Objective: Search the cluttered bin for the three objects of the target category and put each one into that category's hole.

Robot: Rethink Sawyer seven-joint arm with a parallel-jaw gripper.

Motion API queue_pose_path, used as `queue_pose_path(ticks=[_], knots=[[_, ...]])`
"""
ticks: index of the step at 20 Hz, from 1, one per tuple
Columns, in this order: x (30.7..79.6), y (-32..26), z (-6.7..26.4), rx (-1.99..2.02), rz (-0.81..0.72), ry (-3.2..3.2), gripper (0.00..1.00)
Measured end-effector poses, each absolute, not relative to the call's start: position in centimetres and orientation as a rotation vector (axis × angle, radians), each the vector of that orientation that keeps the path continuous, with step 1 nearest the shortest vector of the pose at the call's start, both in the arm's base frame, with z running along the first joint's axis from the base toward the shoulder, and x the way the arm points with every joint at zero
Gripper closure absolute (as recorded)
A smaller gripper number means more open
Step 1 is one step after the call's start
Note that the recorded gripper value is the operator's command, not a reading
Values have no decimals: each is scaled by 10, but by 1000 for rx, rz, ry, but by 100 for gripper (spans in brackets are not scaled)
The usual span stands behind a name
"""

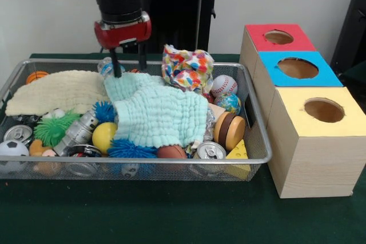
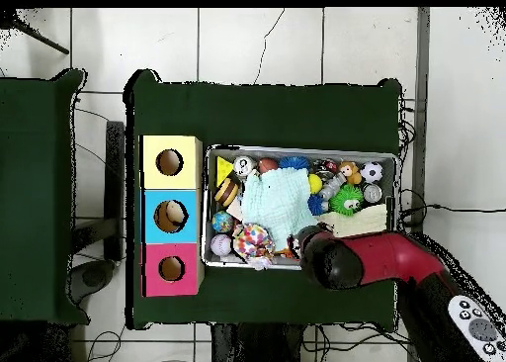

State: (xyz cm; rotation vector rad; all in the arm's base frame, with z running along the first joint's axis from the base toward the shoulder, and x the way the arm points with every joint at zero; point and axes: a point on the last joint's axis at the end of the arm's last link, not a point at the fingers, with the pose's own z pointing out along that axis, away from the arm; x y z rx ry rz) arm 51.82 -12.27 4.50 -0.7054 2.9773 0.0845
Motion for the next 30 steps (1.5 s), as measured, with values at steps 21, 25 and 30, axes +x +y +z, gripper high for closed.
queue_pose_path(ticks=[21, 25, 30], knots=[[598, -168, -2, -812, -6, 2805, 0], [606, -169, -5, -929, 25, 2802, 0], [607, -174, -6, -1078, 69, 2823, 0]])
